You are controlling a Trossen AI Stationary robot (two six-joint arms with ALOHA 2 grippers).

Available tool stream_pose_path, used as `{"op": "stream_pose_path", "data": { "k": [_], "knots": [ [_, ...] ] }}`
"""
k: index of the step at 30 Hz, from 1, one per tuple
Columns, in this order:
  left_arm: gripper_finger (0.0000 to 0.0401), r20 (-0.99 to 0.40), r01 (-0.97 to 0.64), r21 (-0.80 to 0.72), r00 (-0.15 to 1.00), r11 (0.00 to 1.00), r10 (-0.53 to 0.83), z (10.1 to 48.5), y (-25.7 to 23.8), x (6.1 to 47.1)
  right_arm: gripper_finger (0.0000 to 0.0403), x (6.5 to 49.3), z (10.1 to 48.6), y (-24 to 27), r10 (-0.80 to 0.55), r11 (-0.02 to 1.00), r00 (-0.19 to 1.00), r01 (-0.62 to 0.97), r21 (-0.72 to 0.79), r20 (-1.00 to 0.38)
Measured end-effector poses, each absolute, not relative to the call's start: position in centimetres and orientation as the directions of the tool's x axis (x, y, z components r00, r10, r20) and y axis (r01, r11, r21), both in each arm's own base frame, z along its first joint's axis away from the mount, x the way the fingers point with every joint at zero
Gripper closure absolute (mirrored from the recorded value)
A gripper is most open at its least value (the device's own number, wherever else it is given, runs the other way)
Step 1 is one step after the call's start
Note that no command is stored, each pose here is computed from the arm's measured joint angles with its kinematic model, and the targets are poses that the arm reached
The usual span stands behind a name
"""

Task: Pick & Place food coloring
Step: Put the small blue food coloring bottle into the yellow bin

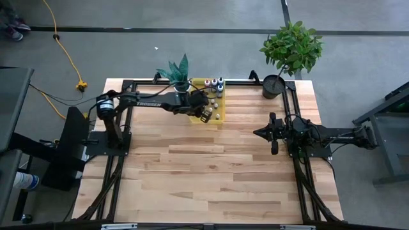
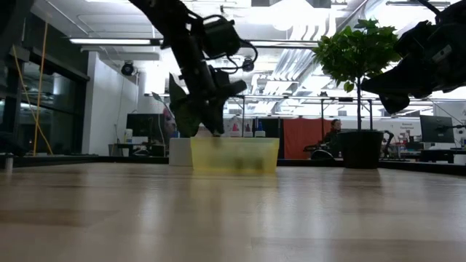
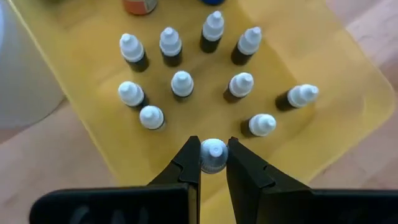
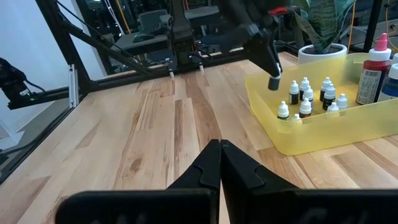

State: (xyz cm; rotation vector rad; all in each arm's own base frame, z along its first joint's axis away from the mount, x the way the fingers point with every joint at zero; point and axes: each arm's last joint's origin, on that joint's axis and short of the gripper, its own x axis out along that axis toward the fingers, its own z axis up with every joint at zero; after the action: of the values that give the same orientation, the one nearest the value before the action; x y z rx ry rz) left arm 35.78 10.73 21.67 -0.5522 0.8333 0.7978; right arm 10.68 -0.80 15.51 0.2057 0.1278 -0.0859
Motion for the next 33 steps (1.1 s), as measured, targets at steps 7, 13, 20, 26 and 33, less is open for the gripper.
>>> {"op": "stream_pose_path", "data": {
  "k": [7,13,20,26,33],
  "knots": [
    [0.0364,-0.825,-0.812,-0.109,0.396,0.573,0.404,20.3,11.4,37.2,0.0402,10.7,15.5,-0.8,-0.072,0.975,0.988,0.098,0.198,-0.136],
    [0.0364,-0.817,-0.839,-0.13,0.393,0.528,0.422,19.2,11.7,38.1,0.0402,10.7,15.5,-0.8,-0.072,0.975,0.988,0.098,0.198,-0.135],
    [0.0364,-0.808,-0.871,-0.125,0.367,0.475,0.461,18.0,11.9,38.5,0.0402,10.7,15.5,-0.8,-0.072,0.975,0.988,0.098,0.198,-0.135],
    [0.0364,-0.803,-0.868,-0.139,0.38,0.477,0.459,17.6,12.0,38.9,0.0402,10.7,15.5,-0.8,-0.072,0.975,0.988,0.098,0.198,-0.135],
    [0.0364,-0.796,-0.876,-0.12,0.366,0.467,0.482,17.5,12.0,38.9,0.0402,10.7,15.5,-0.8,-0.072,0.975,0.988,0.098,0.198,-0.135]
  ]
}}
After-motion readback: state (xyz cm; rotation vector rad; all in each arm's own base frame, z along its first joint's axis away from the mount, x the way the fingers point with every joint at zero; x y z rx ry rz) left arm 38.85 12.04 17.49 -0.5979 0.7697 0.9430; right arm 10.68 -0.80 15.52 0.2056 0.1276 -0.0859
